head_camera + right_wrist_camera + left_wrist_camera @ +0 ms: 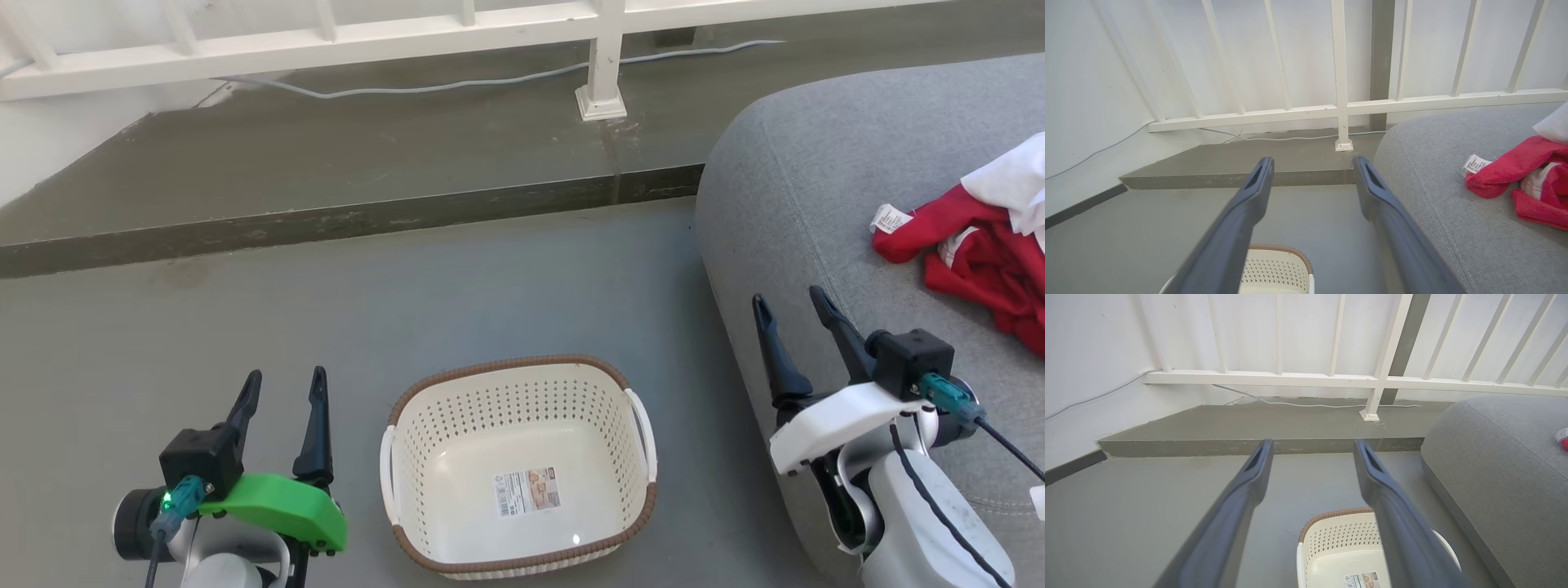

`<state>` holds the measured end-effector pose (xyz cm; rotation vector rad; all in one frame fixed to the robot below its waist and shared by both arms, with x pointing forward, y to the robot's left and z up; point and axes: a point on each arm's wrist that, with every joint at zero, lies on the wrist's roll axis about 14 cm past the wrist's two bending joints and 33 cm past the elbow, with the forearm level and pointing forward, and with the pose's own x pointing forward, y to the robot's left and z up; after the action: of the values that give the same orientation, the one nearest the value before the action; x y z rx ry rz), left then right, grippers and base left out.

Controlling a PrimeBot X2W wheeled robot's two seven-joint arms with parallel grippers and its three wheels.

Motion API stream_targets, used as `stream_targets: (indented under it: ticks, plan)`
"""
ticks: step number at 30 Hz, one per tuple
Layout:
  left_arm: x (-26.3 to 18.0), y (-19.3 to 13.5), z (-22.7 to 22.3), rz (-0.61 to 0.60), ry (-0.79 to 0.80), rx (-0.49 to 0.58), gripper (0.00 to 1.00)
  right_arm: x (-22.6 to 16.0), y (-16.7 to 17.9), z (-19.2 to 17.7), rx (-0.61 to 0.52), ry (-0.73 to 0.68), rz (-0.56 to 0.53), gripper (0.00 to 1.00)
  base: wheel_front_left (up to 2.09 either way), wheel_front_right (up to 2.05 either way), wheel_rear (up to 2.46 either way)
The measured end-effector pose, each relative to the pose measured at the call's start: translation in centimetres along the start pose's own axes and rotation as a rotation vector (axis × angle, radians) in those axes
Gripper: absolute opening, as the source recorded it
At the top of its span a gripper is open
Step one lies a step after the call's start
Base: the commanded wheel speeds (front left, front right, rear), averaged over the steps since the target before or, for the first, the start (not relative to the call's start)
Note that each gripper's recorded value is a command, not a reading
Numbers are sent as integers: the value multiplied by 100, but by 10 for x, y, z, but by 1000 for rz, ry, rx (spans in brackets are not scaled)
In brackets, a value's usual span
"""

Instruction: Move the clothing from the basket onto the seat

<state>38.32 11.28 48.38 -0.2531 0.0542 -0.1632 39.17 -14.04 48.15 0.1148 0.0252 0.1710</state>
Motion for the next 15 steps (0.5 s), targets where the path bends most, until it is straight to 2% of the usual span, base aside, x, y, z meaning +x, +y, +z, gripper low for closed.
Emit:
stream_targets:
  ticks: [2, 3, 8, 15]
  plan:
    - [0, 0, -1, 1, 3, 0, 100, -2, 0, -3, 1, 8, 0, 100, 0, 0, 0]
    - [0, 0, -2, 1, 7, 0, 0, -3, 0, -5, 3, 14, 0, 0, 0, 0, 0]
    - [-10, -1, -25, 13, 72, -15, 0, -17, 2, -32, 31, 95, -16, 0, 0, 0, 0]
    - [-11, 2, -25, 31, 81, -89, 0, -17, -8, -32, 95, 103, -58, 0, 0, 0, 0]
